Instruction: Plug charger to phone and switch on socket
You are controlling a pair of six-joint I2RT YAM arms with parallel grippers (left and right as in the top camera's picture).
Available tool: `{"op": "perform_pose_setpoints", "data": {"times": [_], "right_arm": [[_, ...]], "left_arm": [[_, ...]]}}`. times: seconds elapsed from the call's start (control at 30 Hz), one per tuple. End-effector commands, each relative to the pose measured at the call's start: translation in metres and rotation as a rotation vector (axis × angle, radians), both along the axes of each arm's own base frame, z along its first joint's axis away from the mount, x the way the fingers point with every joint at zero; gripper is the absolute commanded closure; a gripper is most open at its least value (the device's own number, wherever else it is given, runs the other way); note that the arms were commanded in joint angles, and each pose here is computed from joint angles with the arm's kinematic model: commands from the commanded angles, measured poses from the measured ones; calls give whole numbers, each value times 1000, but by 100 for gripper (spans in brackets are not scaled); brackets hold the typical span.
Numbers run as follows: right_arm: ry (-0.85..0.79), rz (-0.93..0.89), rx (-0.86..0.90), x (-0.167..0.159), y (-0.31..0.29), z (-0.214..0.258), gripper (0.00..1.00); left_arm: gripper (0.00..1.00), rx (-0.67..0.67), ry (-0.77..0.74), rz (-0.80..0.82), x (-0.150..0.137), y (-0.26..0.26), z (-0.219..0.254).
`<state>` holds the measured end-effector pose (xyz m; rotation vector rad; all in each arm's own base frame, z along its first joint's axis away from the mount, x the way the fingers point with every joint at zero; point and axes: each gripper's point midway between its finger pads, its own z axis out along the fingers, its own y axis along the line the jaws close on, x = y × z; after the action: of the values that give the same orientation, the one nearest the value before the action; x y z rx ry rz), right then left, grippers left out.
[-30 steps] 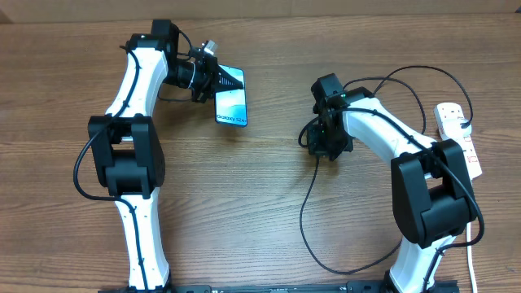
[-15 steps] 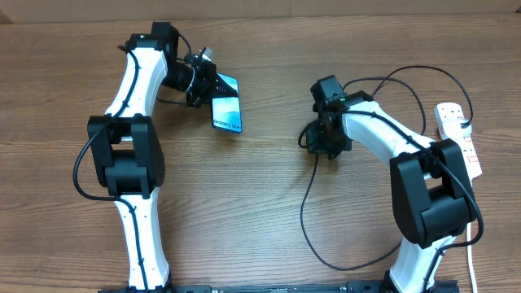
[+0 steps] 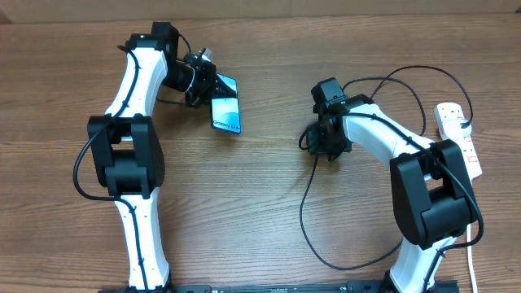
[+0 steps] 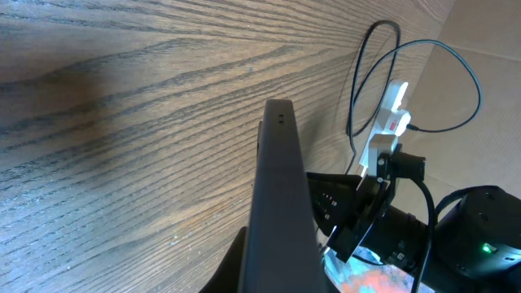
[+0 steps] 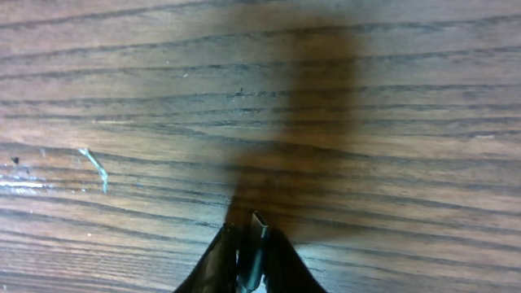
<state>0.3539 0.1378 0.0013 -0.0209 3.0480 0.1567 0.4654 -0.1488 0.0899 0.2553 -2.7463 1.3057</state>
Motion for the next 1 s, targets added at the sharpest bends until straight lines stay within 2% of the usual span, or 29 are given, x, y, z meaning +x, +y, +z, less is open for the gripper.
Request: {"op": "perform_pose_setpoints", "data": {"times": [0.0, 0.1, 0.27, 0.4, 0.67, 0.83, 0.97], "right_arm": [[-10, -2, -6, -1, -2, 3, 86], [-10, -2, -6, -1, -2, 3, 85], [-11, -2, -5, -1, -2, 3, 74], [-10, -2, -6, -1, -2, 3, 60], [-10, -2, -5, -1, -2, 3, 53], [-9, -2, -6, -2, -2, 3, 41], [-10, -2, -6, -1, -2, 3, 40]], "left_arm": [[96, -21, -7, -7, 0, -5, 7], [96, -21, -7, -7, 0, -5, 7], [96, -21, -7, -7, 0, -5, 7], [96, -21, -7, -7, 0, -5, 7], [96, -21, -7, -7, 0, -5, 7], [96, -21, -7, -7, 0, -5, 7], [96, -21, -7, -7, 0, -5, 7]]}}
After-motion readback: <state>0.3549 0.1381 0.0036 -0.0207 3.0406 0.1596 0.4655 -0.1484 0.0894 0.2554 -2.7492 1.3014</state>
